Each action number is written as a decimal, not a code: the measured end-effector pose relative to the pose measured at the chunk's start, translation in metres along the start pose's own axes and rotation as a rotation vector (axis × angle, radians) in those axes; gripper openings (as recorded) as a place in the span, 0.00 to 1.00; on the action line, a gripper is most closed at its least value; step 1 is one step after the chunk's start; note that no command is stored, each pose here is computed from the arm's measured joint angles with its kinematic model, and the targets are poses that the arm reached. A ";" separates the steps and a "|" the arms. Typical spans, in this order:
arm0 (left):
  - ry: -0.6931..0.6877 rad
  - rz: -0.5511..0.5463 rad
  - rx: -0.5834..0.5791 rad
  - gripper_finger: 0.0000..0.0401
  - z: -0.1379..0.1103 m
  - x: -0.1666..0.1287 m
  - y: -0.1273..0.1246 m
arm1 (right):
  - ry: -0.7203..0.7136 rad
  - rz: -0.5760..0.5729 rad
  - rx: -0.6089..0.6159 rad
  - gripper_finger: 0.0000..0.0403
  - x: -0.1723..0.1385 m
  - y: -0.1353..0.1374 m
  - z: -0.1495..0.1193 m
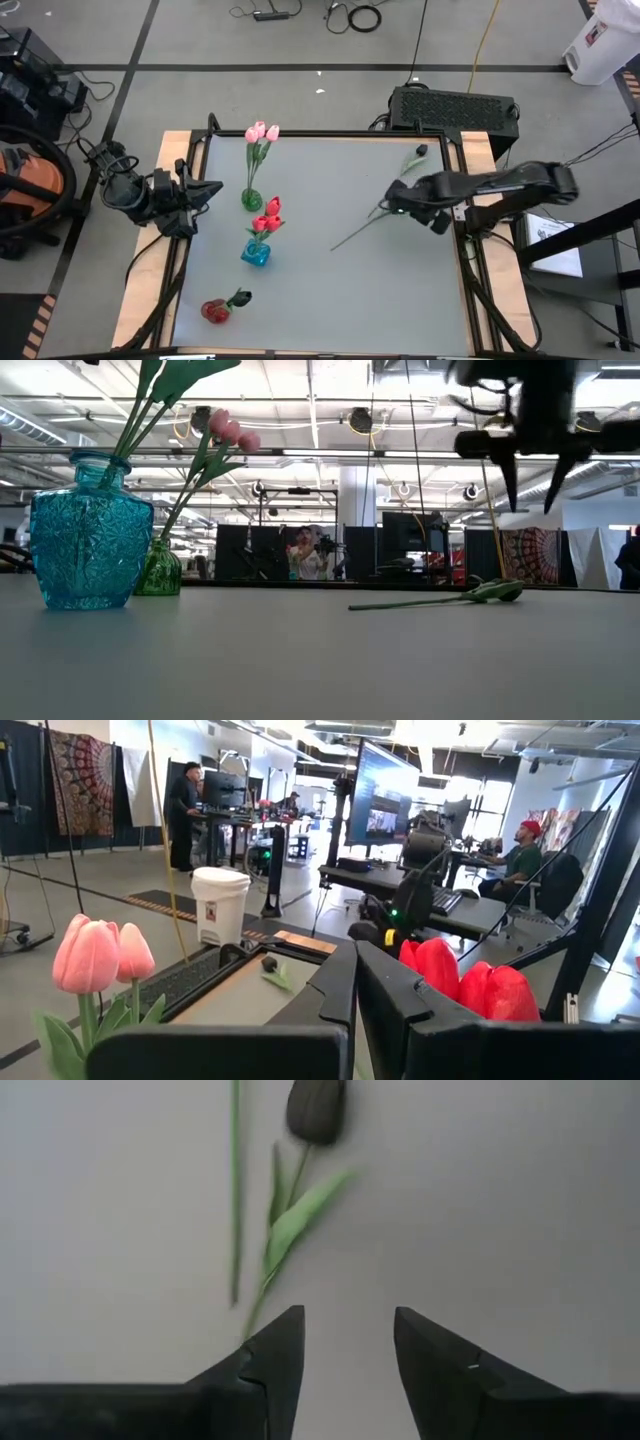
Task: Sort flowers into vase by color
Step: Put the bottom black flower into the red vase
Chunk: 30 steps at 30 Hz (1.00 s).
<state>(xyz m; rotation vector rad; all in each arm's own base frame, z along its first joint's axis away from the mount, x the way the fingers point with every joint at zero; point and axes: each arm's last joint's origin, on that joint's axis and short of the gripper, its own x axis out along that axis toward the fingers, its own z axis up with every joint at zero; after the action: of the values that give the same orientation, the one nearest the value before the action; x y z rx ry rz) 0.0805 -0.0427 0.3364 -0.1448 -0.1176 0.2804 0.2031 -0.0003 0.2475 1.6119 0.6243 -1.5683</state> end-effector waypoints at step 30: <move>0.003 0.000 0.004 0.04 0.000 0.000 0.000 | -0.032 0.079 0.253 0.42 0.080 0.023 0.015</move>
<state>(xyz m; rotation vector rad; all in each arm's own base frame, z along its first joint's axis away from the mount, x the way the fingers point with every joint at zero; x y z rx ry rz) 0.0805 -0.0428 0.3359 -0.1412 -0.1140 0.2806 0.2221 -0.0395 0.1752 1.7685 0.3506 -1.6634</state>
